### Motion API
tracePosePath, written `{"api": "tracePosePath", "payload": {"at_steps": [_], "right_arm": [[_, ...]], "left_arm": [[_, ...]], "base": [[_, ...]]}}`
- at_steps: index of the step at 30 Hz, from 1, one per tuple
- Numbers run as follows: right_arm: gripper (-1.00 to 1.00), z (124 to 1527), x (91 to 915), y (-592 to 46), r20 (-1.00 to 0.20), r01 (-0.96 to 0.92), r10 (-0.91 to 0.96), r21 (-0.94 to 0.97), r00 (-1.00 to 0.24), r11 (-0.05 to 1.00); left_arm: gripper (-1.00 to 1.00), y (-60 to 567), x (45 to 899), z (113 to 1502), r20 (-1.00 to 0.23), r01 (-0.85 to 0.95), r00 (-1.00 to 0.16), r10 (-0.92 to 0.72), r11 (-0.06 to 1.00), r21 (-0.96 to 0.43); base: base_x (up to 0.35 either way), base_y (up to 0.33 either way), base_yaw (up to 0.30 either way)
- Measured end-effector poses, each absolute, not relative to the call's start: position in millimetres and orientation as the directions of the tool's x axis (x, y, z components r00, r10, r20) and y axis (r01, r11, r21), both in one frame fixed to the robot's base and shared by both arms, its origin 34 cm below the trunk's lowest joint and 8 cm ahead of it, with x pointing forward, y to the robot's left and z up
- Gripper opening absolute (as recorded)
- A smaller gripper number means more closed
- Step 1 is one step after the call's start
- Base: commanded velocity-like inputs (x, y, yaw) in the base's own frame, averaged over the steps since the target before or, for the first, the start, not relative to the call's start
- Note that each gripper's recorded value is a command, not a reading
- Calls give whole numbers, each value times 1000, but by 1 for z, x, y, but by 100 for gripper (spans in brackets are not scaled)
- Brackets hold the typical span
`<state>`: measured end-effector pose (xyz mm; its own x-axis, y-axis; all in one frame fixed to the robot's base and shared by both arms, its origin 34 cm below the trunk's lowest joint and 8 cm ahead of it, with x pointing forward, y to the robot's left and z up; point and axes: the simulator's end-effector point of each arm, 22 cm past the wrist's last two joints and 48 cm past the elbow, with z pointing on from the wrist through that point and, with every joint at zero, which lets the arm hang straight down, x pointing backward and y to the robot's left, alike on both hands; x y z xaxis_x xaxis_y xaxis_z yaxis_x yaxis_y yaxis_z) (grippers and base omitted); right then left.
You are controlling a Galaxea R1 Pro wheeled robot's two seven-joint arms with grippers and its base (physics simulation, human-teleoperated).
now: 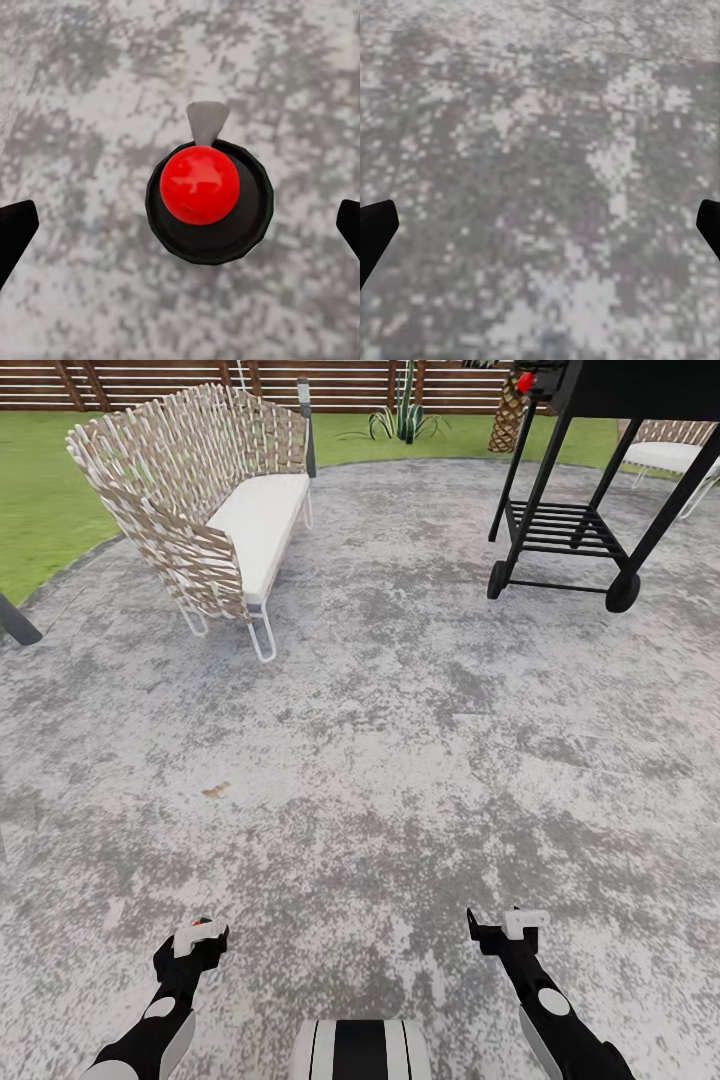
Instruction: In the garden, pick up the pesticide atomizer on the floor and spray pesticide onto both trees until each tree trunk is fully covered.
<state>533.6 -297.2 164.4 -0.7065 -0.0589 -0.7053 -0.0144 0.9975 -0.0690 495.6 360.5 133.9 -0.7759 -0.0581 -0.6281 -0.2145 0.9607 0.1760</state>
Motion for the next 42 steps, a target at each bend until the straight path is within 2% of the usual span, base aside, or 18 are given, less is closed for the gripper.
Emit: {"api": "tracePosePath", "payload": {"at_steps": [42], "right_arm": [[100, 155, 527, -297, -691, -16, -59, -69, -721, 998]], "left_arm": [[100, 360, 487, 124, -610, -211, -790, -59, 961, 181]], "base": [[12, 0, 0]]}}
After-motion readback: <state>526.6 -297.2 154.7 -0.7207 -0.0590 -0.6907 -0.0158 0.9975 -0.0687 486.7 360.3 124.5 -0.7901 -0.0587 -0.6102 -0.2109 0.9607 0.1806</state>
